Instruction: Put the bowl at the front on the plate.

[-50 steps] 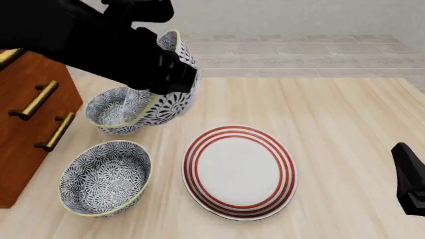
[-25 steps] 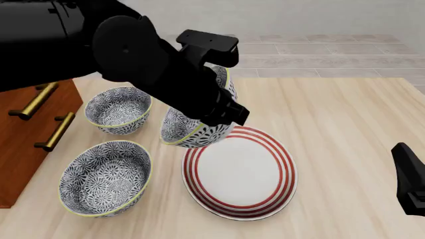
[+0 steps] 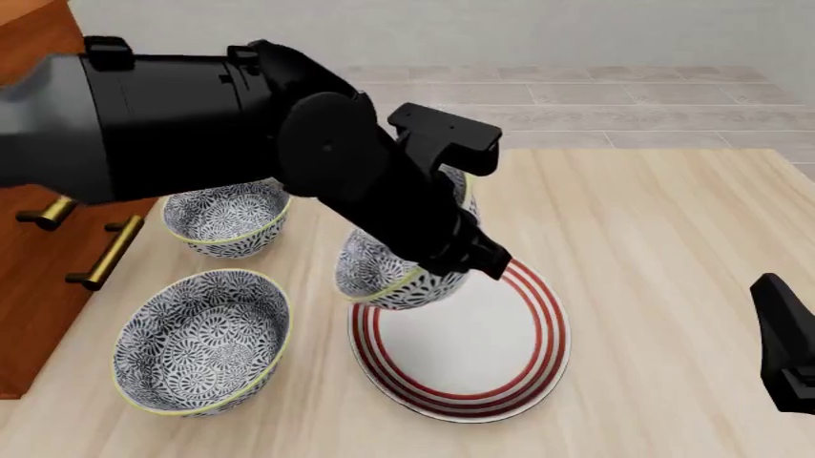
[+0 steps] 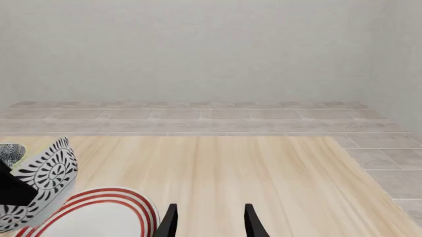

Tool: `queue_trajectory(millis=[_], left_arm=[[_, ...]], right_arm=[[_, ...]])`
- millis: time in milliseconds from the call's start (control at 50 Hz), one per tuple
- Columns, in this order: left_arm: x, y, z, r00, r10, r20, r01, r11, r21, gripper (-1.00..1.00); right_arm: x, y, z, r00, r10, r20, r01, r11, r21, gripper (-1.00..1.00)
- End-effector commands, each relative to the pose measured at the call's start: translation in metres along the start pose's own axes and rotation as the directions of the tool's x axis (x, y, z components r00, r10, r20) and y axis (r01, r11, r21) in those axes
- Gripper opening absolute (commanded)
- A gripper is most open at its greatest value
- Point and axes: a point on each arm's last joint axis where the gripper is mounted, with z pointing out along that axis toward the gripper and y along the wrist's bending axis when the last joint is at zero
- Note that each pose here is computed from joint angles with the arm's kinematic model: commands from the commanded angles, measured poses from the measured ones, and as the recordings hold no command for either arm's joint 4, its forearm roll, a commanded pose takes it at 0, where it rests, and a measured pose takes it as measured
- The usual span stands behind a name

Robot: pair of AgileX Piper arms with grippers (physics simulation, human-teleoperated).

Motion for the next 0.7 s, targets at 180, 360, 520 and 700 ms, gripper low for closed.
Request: queue_trajectory(millis=[180,360,520,700], left_arm=[[0.005,0.006,0.024,1.000,-0.010,-0.028,0.009,1.000,-0.015,-1.00],[0.004,0.007,0.030,0.999,-0.001,-0.035,0.000,1.000,-0.018,-1.00],[0.001,0.003,0.034,0.999,0.005,-0.034,-0.005,1.000,-0.012,-1.00],[-0.002,-0.001,0.040,0.999,0.005,-0.031,-0.006,1.000,-0.006,-1.00]], right_arm=[[0.000,0.000,-0.001,1.000,0.000,0.001,0.000,1.000,0.000,1.00],[0.000,0.000,-0.001,1.000,0.000,0.001,0.000,1.000,0.000,1.00],[0.000,0.000,-0.001,1.000,0.000,0.001,0.000,1.000,0.000,1.00],[0.000,0.000,-0.001,1.000,0.000,0.001,0.000,1.000,0.000,1.00]])
